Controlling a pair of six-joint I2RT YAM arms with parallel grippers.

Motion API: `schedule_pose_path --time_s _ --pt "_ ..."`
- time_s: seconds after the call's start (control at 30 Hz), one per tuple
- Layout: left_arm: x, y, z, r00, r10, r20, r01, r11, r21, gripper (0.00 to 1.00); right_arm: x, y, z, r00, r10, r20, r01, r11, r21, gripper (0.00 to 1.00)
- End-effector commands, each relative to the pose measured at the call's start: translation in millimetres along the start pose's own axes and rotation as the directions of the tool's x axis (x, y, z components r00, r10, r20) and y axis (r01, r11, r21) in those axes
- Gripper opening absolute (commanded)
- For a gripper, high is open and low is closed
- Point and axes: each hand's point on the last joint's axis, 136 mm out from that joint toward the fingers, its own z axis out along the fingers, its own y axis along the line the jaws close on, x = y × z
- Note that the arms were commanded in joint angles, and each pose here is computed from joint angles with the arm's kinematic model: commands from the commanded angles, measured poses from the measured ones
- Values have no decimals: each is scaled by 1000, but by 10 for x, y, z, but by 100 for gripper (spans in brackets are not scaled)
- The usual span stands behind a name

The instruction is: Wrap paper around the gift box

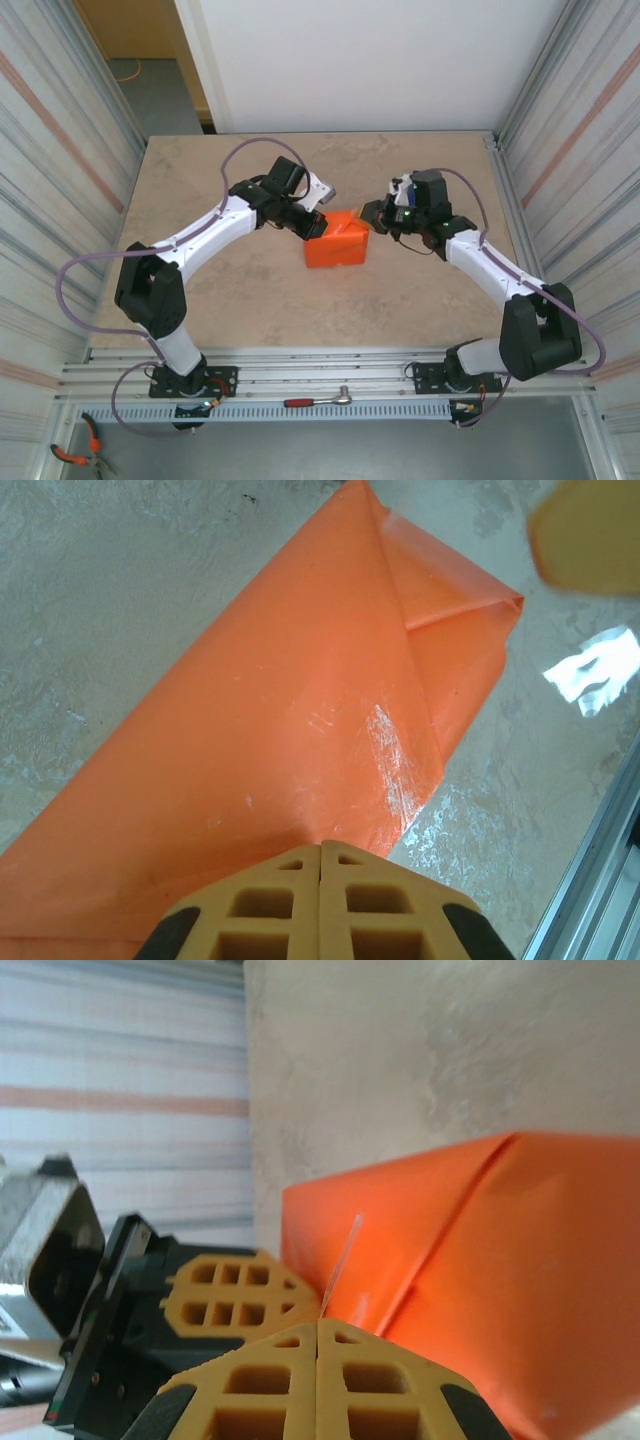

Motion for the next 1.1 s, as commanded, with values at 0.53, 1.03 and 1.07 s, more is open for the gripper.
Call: schedule_pose_path --time_s 0.53,1.03,1.07 --pt "494 110 244 986 -29 -167 21 999 -47 0 184 234 340 999 -30 -28 30 1000 -2 0" --pt "499 113 245 985 -27 -168 19 999 -50 0 268 -87 429 997 -29 -68 36 993 109 0" --pt "496 109 241 986 -27 -167 18 999 -50 0 280 -114 427 997 -35 -75 44 991 125 0"
